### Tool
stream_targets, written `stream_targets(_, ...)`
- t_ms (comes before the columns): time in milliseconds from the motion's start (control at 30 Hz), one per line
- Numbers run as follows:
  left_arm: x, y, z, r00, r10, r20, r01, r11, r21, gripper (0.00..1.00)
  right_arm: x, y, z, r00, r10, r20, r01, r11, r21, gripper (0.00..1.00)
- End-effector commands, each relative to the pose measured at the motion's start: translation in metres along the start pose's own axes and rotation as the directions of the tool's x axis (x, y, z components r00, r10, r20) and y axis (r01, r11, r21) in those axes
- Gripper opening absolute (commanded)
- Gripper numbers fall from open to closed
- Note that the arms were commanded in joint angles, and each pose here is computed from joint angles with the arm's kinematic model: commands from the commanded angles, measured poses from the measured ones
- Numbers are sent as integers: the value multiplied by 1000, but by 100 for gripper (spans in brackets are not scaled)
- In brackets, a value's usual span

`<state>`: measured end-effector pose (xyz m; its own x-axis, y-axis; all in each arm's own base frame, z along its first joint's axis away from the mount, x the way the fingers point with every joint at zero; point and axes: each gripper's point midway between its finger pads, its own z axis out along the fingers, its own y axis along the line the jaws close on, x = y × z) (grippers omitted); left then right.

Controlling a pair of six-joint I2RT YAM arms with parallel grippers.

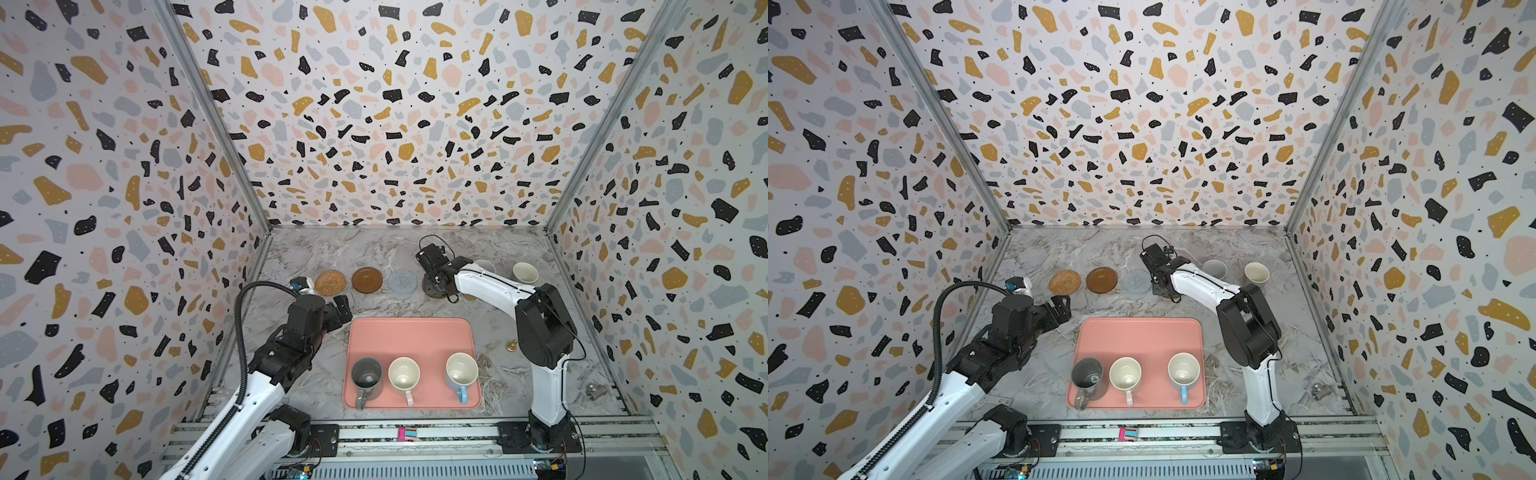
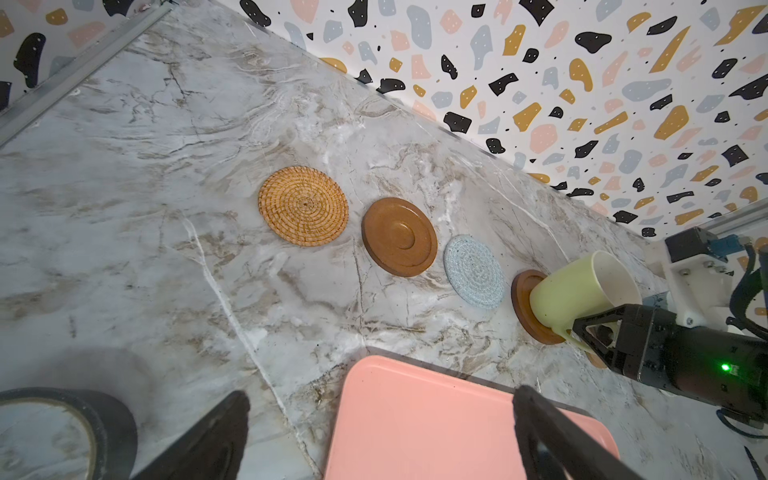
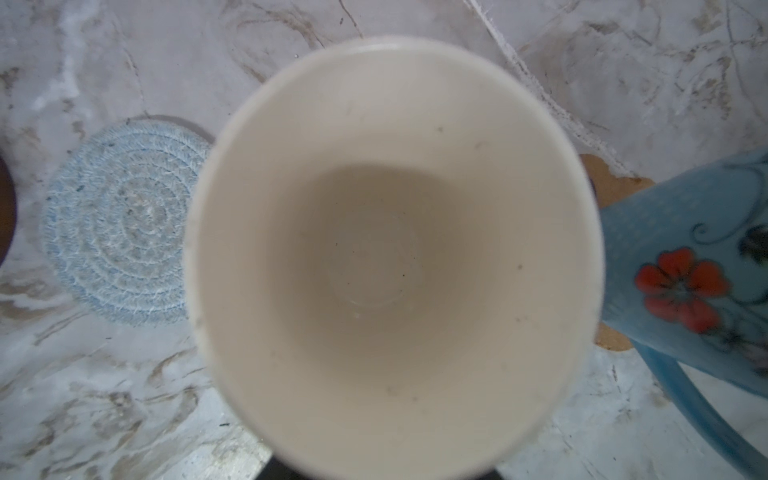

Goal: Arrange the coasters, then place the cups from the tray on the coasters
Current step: 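Lower the pale green mug onto the wooden coaster and open right gripper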

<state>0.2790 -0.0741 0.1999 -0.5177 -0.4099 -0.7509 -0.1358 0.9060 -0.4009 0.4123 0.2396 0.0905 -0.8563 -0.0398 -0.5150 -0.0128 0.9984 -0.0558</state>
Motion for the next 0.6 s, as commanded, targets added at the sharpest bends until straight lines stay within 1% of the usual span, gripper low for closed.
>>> stream_targets(0,-3,1,-1,1000,4,17,-4,1000,-5,99,-13,-1,-18,999,30,37,-29,999,-17,41)
stream_targets(233,-5,-1,-1,1000,9,19,-9,1000,0,99,-11,-4,-33,999,11,48,-10,1000,-17,44)
stream_targets(567,-8,-1,-3,999,11,32,-11,1000,1,100,-29,-5,-85,989,40,145,-24,993,-113,51)
